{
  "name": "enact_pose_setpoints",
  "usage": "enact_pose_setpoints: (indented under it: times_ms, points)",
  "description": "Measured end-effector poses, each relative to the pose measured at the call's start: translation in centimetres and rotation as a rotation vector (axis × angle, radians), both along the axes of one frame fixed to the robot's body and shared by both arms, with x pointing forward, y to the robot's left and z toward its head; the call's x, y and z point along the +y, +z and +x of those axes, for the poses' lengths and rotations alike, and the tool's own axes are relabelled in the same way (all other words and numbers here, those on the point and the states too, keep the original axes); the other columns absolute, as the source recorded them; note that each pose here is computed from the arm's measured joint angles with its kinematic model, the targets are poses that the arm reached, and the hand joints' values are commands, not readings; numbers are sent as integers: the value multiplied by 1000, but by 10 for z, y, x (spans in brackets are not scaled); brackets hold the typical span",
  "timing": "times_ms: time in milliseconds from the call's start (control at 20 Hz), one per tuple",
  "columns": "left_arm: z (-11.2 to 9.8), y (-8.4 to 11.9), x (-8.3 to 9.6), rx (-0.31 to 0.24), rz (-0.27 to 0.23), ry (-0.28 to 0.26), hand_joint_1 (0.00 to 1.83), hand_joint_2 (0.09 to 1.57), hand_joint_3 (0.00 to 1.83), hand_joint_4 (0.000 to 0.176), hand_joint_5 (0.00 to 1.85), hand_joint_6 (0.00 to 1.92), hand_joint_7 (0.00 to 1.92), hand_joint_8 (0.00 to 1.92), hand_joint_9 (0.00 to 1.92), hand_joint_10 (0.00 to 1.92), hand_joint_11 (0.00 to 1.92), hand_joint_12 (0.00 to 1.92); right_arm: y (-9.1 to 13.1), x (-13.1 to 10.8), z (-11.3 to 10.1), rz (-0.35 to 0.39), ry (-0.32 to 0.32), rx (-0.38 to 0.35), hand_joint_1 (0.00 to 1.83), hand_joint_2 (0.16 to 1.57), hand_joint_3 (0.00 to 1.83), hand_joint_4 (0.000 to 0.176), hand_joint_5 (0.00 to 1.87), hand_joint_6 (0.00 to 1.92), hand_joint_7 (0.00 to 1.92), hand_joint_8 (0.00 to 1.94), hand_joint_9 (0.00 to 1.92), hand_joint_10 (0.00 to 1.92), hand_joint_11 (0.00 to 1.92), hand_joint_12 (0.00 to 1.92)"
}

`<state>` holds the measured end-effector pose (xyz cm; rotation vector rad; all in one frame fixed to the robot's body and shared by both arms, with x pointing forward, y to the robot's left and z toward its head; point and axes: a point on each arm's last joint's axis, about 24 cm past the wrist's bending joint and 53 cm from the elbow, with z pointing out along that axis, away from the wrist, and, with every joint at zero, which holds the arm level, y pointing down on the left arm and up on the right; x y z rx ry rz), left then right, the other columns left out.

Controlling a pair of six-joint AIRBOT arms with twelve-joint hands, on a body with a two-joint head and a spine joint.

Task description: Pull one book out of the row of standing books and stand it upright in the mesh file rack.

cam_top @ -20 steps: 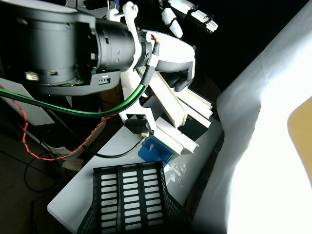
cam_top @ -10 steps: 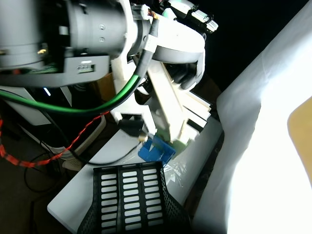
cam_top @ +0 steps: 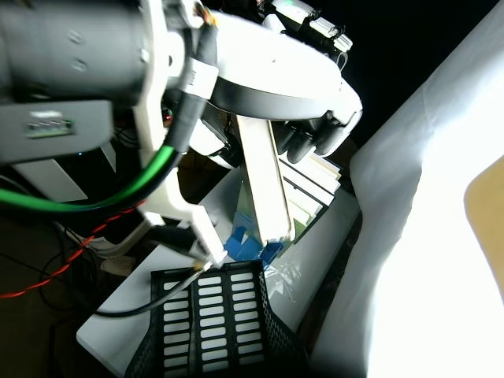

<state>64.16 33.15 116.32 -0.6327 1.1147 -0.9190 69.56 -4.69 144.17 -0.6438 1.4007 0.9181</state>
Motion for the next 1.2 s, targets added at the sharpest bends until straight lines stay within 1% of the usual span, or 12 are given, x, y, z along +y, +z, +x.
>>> enact_pose_setpoints:
  times_ms: [50,400,450,600,650,750,800,850,950,1000,1150,1200]
  points:
    - [0,0,-1,1,1,-4,155,1363,4,0,0,0,0,0,0,0,0,0,-6,-8,4,-18,-24,5,1315,1195,5,0,815,1158,854,1316,699,1505,286,1907]
    - [0,-2,-2,7,0,-7,157,1355,0,0,0,0,0,0,0,0,0,0,-22,-32,14,-48,-98,39,1187,1204,3,0,818,1147,831,1400,746,1531,580,1921]
    - [0,-2,-2,9,0,-8,177,1357,0,0,0,0,0,0,0,0,0,0,-25,-37,17,-56,-117,48,1182,1203,1,0,852,1127,798,1410,643,1516,330,1918]
    - [1,-2,-4,9,2,-15,182,1356,0,0,0,0,0,0,0,0,0,0,-32,-49,22,-75,-150,55,1183,1203,0,0,876,1109,775,1424,546,1529,141,1921]
    - [1,-2,-5,10,2,-15,134,1352,0,0,0,0,0,0,0,0,0,0,-33,-51,22,-74,-155,55,1195,1206,0,0,932,1063,698,1476,340,1602,27,1921]
    - [1,-2,-6,10,4,-20,132,1345,0,4,0,0,0,0,0,0,0,0,-39,-52,25,-85,-168,61,1193,1221,4,0,918,1129,645,1496,238,1626,0,1921]
    - [1,-2,-7,9,5,-23,189,1347,0,0,0,0,0,0,0,0,0,0,-42,-52,26,-91,-170,64,1139,1188,0,0,872,1171,546,1116,156,1391,0,1921]
    - [0,-2,-7,10,5,-24,206,1357,1,0,0,0,0,0,0,0,0,0,-46,-50,26,-105,-169,67,1172,1232,7,0,873,1264,582,1365,178,1383,0,1921]
    - [0,-3,-7,15,2,-24,247,1370,4,0,0,0,0,0,0,0,0,0,-48,-51,28,-108,-176,71,1194,1214,0,0,925,1164,676,1401,365,1478,0,1921]
    - [0,-3,-8,17,4,-27,267,1376,5,0,0,0,0,0,0,0,0,0,-49,-52,29,-106,-183,77,1196,1206,0,0,925,1054,717,1481,458,1645,122,1921]
    - [1,-5,-8,24,4,-28,303,1376,0,0,0,0,0,0,0,0,0,0,-61,-53,34,-129,-195,90,1235,1182,0,0,869,984,878,1422,777,1645,531,1921]
    - [1,-6,-9,27,3,-29,282,1367,0,0,0,0,0,0,0,0,0,0,-67,-52,36,-144,-200,91,1233,1187,0,0,878,930,858,1491,818,1844,695,1921]
